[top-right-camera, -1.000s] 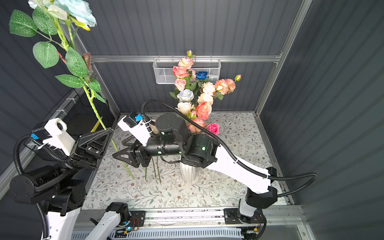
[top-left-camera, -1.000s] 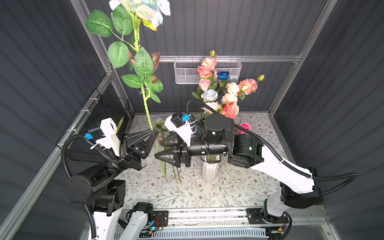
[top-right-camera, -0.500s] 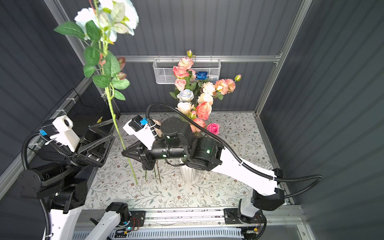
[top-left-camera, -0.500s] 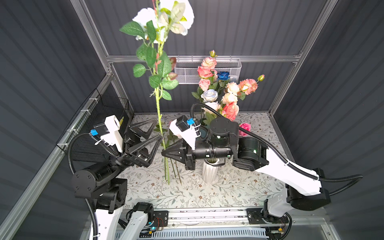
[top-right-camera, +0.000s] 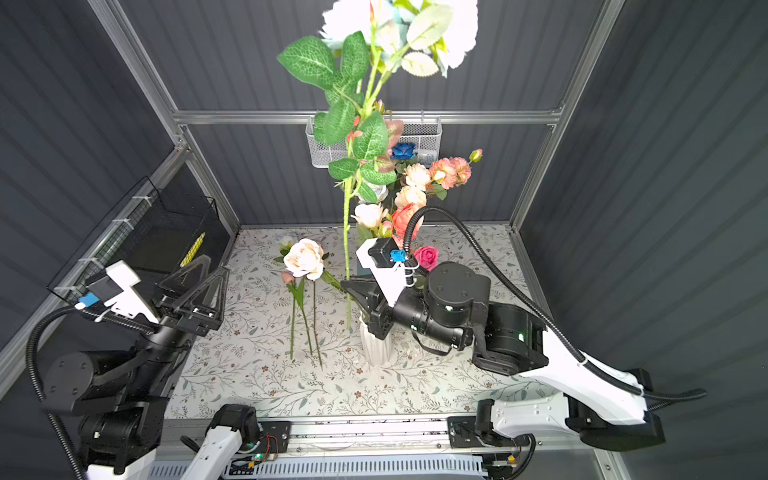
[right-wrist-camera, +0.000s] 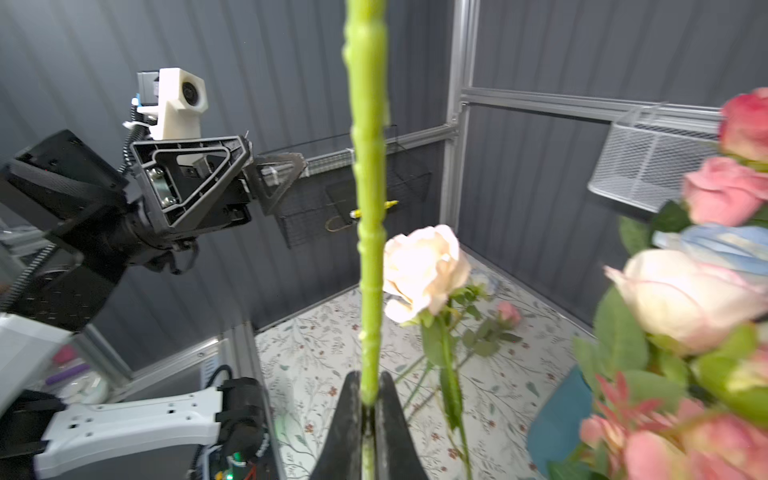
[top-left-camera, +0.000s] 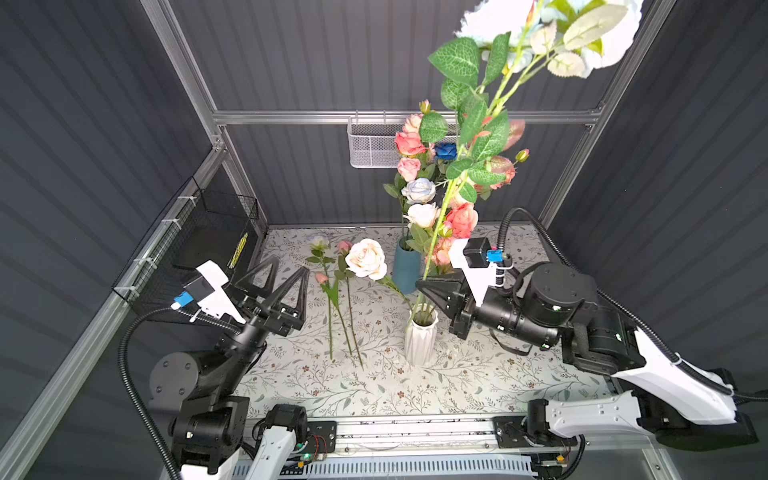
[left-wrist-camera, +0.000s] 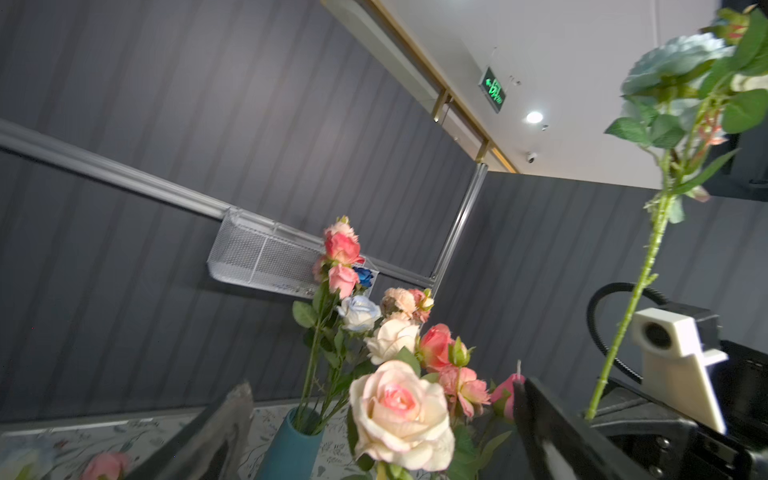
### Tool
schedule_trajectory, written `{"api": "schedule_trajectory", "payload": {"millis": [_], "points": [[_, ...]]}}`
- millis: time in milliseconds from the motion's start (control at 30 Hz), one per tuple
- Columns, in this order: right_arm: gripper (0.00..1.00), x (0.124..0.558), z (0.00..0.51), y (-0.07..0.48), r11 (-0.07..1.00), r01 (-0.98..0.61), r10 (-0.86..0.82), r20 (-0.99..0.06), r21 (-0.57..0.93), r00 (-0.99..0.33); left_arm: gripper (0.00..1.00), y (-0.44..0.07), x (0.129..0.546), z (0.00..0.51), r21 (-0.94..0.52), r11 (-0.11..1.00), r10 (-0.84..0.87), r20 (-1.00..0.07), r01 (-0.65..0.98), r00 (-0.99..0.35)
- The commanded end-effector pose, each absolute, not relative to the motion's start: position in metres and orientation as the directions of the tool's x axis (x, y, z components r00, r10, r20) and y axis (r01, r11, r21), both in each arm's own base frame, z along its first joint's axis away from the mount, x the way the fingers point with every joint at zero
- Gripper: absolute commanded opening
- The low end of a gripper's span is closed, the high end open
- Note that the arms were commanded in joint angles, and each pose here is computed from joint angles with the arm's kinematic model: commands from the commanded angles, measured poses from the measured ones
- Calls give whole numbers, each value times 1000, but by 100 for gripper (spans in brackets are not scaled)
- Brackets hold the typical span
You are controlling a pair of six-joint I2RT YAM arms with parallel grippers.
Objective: Arrange the flowers into the vase
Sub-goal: 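Open the left gripper while the right gripper carries the stem over the white vase, then lower the white flower into the white vase and open the right gripper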
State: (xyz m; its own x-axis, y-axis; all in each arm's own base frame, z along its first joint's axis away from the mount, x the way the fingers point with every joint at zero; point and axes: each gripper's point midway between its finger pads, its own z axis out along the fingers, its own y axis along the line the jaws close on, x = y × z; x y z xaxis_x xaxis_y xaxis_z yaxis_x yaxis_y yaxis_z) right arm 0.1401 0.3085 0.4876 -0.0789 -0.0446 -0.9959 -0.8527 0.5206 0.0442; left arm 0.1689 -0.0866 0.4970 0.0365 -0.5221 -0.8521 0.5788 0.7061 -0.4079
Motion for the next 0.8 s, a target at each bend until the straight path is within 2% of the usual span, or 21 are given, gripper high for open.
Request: {"api": "schedule_trajectory", "payload": {"millis": [0,333,600,733,767], "points": [[0,165,482,293,656,-753,-74,-997,-51,3,100,-76,180,462,-426,773,-480,-877,471,-5],[0,190,439,297,724,-682,-113,-993,-99,24,100,-77,194,437,-448,782,-469,-881,433,-63],[0,195,388,299,727,-687,-105,-989,-4,-105,100,-80,206,423,-473,776,-474,-874,417,-110],[0,194,355,297,742,-667,-90,-976,68,-199,100,-76,221,403,-507,788,-481,-861,348,-167],[6,193,350,295,743,-663,-81,-972,89,-222,100,-72,227,395,-518,800,-482,-855,303,-190]]}}
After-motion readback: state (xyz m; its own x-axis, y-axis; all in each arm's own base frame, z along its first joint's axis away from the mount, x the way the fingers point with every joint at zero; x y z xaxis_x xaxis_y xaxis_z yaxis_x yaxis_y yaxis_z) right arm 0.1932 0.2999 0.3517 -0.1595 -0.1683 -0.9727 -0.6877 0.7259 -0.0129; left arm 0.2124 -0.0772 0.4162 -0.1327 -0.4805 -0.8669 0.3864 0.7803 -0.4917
